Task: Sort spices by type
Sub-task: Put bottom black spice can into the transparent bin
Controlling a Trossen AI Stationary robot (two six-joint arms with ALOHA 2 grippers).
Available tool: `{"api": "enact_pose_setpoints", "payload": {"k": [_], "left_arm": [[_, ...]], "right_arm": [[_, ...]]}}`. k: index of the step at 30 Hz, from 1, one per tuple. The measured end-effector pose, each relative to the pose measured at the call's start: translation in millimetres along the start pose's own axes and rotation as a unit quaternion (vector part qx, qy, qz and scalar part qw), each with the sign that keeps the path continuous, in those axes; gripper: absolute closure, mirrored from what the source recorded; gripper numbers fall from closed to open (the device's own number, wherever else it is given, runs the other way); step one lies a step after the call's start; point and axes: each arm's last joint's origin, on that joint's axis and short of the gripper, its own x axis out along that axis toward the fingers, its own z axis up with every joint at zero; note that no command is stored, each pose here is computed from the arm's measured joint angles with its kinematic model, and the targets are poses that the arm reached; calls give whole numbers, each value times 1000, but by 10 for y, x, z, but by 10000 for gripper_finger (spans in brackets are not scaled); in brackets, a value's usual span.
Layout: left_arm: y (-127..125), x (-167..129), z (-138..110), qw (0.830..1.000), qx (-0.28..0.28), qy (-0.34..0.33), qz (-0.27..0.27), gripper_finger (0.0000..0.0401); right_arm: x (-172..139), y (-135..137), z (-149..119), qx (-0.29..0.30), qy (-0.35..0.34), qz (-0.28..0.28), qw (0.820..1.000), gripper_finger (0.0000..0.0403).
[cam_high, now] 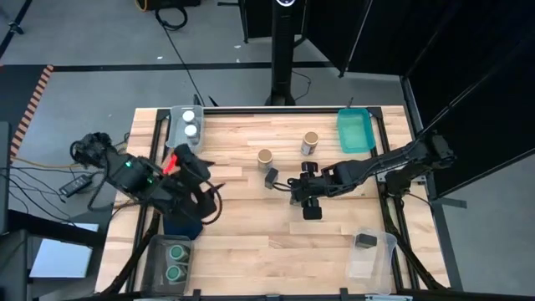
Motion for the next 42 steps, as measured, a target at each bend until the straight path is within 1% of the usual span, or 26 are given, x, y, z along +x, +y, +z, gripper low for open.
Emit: {"api": "enact_pose_setpoints", "payload": {"k": [3, 6, 10, 12, 17, 26, 35, 42], "left_arm": [[-6, 127, -268, 999, -29, -5, -21, 99], [6, 237, -463, 997, -70, -14, -37, 99], [-18, 338, -614, 992, -109, -19, -62, 99], [-40, 372, -650, 991, -114, -20, -68, 99], [-62, 401, -681, 991, -112, -13, -74, 99], [-63, 405, -688, 992, -108, -11, -71, 99], [-61, 405, -689, 992, -105, -11, -70, 99], [-61, 406, -690, 992, -105, -11, -70, 99]], "right_arm": [[8, -37, 4, 9, 1, -1, 1000, 175], [18, -88, 9, 32, 3, -1, 999, 166], [24, -111, 10, 40, 6, 13, 999, 148], [24, -109, 9, 44, 7, 18, 999, 138], [24, -106, 8, 45, 9, 24, 999, 126], [38, -128, 27, 50, 2, 23, 998, 133], [326, -71, -1, 41, 49, 22, 998, 134], [435, -47, -21, 36, 69, 28, 997, 139]]}}
